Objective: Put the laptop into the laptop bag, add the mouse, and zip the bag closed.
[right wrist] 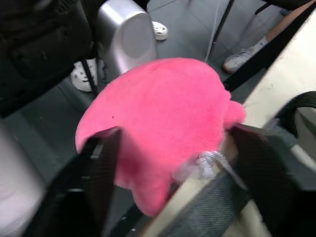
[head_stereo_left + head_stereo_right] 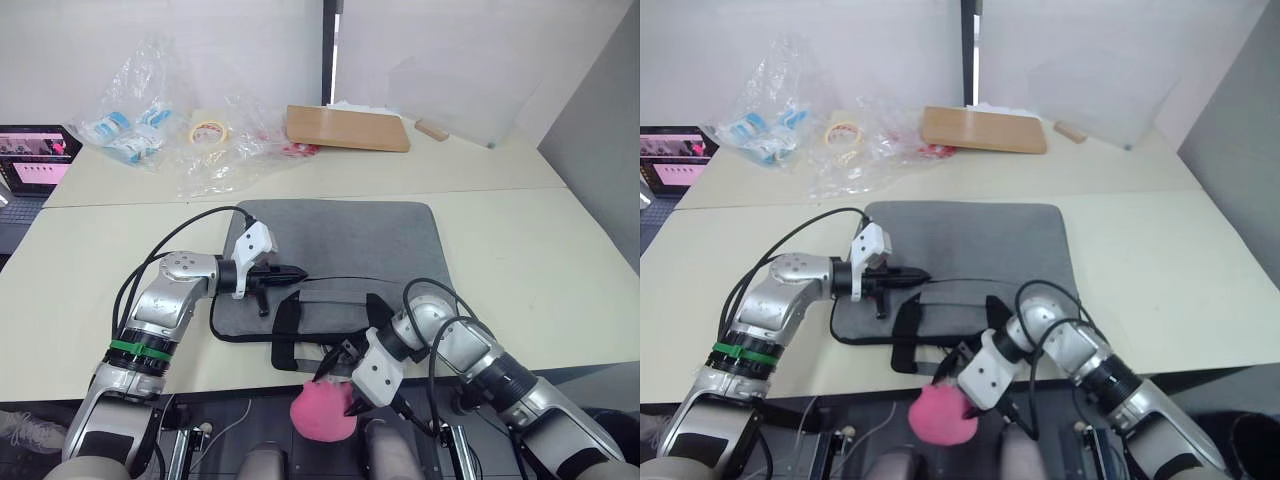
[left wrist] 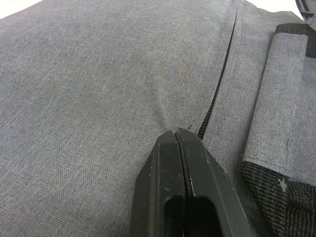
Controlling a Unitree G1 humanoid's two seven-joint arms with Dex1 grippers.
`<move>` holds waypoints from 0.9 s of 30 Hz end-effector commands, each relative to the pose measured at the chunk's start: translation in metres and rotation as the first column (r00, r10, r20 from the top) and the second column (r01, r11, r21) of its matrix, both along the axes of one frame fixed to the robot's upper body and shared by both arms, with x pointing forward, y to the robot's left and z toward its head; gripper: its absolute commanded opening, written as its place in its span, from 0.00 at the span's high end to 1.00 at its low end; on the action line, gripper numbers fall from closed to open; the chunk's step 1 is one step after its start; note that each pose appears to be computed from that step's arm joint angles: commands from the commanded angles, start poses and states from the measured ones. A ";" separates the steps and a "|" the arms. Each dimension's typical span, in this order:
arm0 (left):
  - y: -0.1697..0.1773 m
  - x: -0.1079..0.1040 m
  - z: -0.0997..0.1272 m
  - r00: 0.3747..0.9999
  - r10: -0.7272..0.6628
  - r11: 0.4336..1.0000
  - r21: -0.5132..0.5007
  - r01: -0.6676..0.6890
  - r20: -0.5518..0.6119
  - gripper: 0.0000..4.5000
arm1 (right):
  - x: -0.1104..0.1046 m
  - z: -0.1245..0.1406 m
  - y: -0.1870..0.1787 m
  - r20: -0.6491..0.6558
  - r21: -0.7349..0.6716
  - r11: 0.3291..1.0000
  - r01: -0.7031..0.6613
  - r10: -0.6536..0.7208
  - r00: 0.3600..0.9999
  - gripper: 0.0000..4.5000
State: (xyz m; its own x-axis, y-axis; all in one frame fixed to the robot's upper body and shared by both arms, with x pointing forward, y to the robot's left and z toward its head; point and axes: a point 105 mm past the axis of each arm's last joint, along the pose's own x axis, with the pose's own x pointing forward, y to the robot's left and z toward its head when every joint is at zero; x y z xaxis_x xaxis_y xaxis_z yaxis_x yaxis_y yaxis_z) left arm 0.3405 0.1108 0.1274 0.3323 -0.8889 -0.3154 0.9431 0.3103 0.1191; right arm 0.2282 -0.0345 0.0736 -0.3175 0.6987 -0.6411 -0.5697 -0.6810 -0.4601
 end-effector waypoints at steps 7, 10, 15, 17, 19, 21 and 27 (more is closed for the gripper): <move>0.001 -0.003 -0.015 0.999 0.000 0.999 0.054 0.002 -0.035 1.00 | -0.001 0.031 -0.002 -0.009 0.070 0.998 -0.001 0.002 1.000 0.99; 0.000 -0.003 -0.017 0.999 0.005 0.998 0.056 -0.003 -0.033 1.00 | -0.006 0.039 -0.007 -0.028 0.063 0.998 0.000 0.001 1.000 0.99; -0.003 -0.004 -0.025 1.000 0.003 0.996 0.087 -0.001 -0.029 1.00 | -0.012 0.054 -0.017 -0.058 0.050 0.999 0.019 -0.016 0.998 0.99; -0.002 -0.005 -0.032 0.999 0.002 0.993 0.116 0.002 -0.034 1.00 | -0.015 0.057 -0.023 -0.064 0.029 0.999 0.023 -0.021 0.998 0.99; -0.001 -0.008 -0.039 0.999 -0.002 0.990 0.139 0.008 -0.044 1.00 | -0.016 0.058 -0.028 -0.063 0.006 1.000 0.027 -0.027 0.998 0.99; -0.001 -0.008 -0.043 0.999 -0.001 0.988 0.155 0.008 -0.044 1.00 | -0.016 0.060 -0.033 -0.060 -0.020 0.999 0.037 -0.039 0.997 0.99; 0.001 -0.006 -0.054 0.999 0.017 0.986 0.164 -0.012 -0.031 1.00 | -0.007 0.056 -0.057 -0.041 -0.102 0.990 0.094 -0.099 0.994 0.99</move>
State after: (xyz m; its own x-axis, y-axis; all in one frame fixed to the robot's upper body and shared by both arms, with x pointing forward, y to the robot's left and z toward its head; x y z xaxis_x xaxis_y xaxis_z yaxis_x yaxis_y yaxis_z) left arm 0.3411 0.0998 0.1173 0.3535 -0.8738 -0.3340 0.9304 0.2912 0.2228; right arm 0.2238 -0.0831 0.1259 -0.2708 0.6821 -0.6793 -0.6710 -0.6397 -0.3748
